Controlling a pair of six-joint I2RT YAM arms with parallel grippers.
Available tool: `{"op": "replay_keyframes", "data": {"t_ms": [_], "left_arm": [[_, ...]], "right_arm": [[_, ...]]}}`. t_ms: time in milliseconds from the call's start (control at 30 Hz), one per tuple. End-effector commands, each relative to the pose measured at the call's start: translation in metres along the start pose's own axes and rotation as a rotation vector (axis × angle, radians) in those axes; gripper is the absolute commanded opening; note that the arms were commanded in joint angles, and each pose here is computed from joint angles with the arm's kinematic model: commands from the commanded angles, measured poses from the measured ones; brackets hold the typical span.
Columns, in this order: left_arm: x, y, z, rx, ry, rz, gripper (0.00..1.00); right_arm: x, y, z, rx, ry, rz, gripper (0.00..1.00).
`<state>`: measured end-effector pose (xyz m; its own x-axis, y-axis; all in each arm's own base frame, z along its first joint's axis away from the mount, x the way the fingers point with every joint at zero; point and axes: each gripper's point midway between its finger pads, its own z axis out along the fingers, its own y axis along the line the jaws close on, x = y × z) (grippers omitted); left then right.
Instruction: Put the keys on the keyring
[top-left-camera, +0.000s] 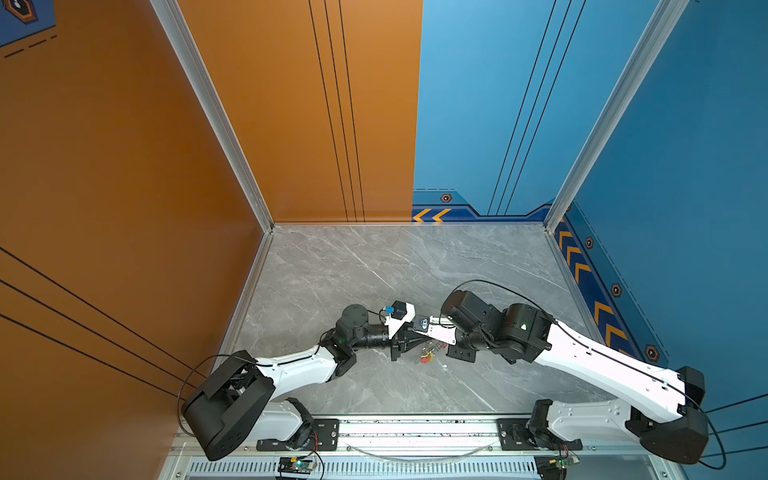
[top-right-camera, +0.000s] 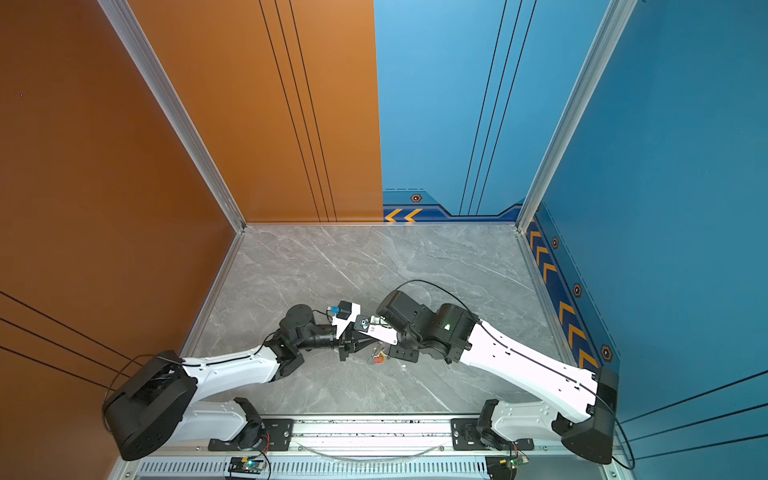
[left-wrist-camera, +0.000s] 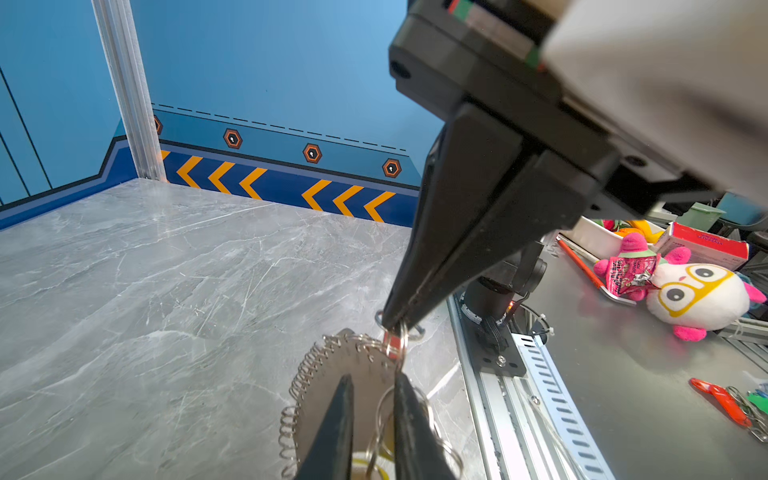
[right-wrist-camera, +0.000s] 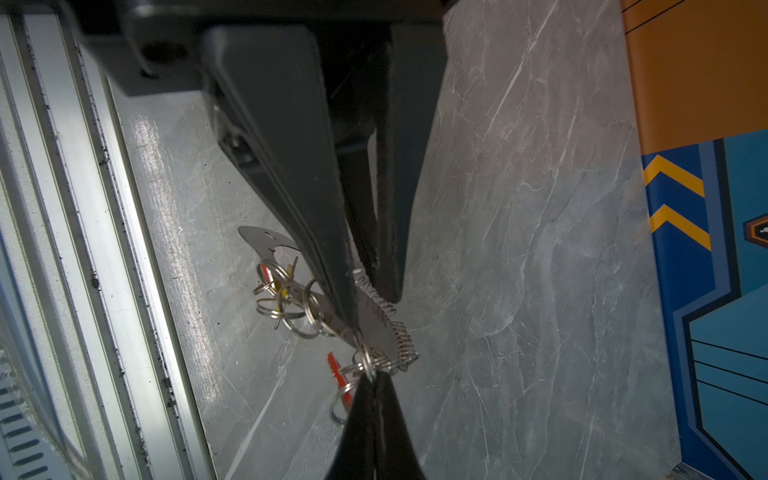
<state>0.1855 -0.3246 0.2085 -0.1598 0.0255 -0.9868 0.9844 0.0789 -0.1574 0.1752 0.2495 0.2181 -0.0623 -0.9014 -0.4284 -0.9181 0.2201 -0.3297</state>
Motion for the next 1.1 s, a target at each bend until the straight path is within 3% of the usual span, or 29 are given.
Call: {"op": "replay_keyframes", "data": {"t_ms": [0, 1067], "left_arm": [[-0.004, -0.004, 0.002, 0.031, -0.002, -0.015, 0.19], [0.001, -0.008, 0.006, 0.07, 0.016, -0.04, 0.16]], "right_arm": [[-0.011, -0.006, -0.002, 0.031, -0.027, -0.012, 0.0], [-0.024, -0.008, 0.009, 0.047, -0.074, 0.024, 0.0]]}}
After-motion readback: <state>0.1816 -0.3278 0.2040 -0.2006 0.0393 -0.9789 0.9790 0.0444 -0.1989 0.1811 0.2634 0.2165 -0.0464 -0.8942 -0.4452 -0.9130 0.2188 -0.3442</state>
